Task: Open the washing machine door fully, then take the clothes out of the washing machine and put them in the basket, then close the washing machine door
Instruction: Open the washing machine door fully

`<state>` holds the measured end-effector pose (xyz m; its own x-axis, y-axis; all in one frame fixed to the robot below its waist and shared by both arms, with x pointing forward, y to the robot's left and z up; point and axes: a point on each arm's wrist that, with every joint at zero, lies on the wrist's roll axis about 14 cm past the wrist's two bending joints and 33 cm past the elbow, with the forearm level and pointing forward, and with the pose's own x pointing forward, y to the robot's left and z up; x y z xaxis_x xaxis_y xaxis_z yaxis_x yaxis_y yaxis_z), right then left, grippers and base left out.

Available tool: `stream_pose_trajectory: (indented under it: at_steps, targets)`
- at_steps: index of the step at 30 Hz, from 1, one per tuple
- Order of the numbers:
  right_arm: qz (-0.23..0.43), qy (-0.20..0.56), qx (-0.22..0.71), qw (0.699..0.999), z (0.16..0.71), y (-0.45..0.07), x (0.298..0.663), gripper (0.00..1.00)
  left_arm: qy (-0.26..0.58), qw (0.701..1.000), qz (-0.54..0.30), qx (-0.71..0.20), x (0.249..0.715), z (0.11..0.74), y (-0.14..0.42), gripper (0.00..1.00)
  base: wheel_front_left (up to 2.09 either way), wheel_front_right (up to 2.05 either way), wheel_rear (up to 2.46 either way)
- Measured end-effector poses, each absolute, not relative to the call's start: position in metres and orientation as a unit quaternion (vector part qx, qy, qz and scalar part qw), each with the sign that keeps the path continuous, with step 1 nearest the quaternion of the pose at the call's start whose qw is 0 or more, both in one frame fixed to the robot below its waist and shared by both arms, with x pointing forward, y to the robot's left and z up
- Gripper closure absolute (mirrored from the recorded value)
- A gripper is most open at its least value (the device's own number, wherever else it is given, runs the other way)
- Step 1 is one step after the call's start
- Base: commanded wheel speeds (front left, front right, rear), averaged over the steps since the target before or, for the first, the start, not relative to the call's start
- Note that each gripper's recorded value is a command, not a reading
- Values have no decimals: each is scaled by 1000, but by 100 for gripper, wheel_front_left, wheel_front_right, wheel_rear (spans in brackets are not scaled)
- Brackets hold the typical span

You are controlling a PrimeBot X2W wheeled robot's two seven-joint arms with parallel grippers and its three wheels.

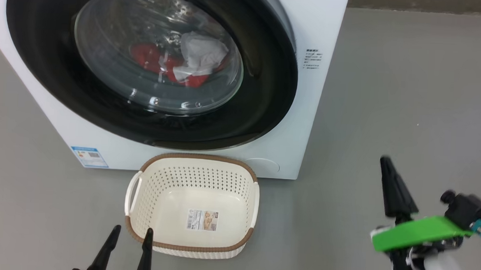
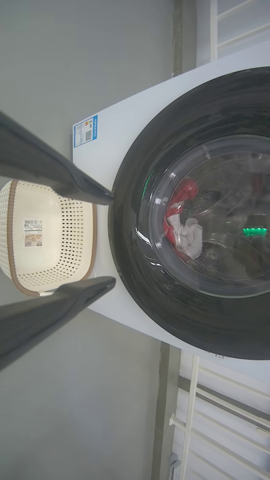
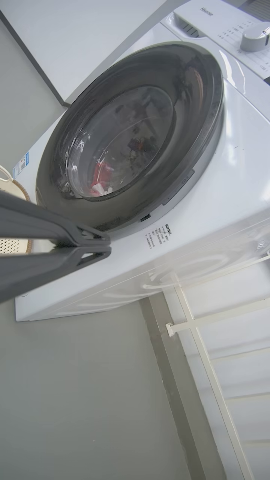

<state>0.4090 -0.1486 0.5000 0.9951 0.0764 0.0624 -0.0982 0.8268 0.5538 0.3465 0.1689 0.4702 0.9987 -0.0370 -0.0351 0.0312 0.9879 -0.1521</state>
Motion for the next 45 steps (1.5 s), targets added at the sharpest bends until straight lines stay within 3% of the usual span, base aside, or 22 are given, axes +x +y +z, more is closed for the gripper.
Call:
stream_pose_trajectory:
  at_steps: [8,18,28,34,45]
  targets:
    - [76,-83,418,902,555,-134,457,100,19,996,-13,-85,357,470,167,0,0,0,0]
    - [127,-84,507,848,583,-119,513,100,25,995,-14,-91,378,466,164,0,0,0,0]
    - [206,-8,582,787,591,-89,559,100,39,994,-3,-102,395,455,168,0,0,0,0]
    - [254,71,627,733,579,-63,579,100,50,994,2,-100,401,447,171,0,0,0,0]
    - [290,166,638,694,554,-43,599,100,67,993,12,-98,402,435,175,0,0,0,0]
